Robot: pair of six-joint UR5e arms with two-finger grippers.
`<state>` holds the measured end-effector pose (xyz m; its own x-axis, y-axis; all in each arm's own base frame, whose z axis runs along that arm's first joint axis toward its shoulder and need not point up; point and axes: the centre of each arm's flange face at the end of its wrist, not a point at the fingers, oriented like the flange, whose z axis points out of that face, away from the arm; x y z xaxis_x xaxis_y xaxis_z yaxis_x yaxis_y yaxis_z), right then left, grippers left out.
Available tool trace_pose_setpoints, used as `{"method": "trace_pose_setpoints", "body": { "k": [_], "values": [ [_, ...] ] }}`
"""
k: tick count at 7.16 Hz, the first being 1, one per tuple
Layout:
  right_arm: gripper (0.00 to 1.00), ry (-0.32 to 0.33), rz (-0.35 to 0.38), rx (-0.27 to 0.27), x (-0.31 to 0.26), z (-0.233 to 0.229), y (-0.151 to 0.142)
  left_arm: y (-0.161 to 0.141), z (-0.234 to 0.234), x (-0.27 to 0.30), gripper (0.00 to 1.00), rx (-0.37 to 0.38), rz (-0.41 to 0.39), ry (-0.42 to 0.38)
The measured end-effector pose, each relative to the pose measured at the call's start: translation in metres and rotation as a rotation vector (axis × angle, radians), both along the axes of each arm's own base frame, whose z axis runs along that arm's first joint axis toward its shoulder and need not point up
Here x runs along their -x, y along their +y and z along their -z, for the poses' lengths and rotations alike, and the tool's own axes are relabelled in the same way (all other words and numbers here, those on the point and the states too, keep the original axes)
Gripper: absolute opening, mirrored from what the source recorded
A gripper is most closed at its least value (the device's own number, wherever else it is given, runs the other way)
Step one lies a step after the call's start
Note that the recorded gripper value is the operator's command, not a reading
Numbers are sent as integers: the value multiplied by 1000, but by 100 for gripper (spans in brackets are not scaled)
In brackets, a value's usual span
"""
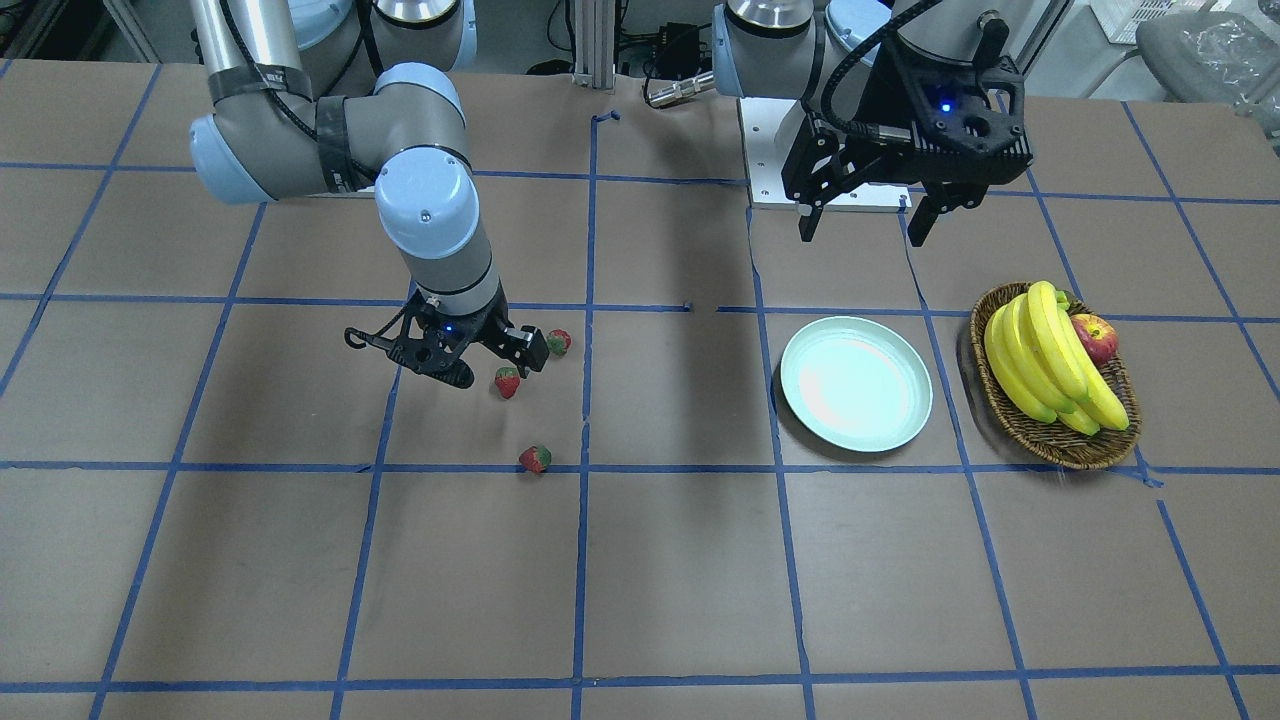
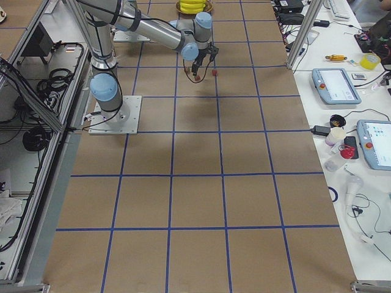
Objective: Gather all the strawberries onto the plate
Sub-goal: 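Lower the right gripper and grasp one strawberry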
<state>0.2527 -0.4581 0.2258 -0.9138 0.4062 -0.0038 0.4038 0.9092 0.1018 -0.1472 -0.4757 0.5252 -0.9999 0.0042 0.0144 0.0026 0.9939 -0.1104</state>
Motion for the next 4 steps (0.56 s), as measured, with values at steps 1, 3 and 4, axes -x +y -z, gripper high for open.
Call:
{"method": "trace_pose_setpoints", "body": {
  "k": [1,3,4],
  "values": [
    [96,-5,35,-20,-2,12,-2,0,0,0,100,0,0,0],
    [94,6,54,-51,-2,31,-4,0,0,-1,100,0,-1,-1],
    [92,12,55,-59,-2,36,-4,0,0,-1,100,0,-2,-1]
  ]
}}
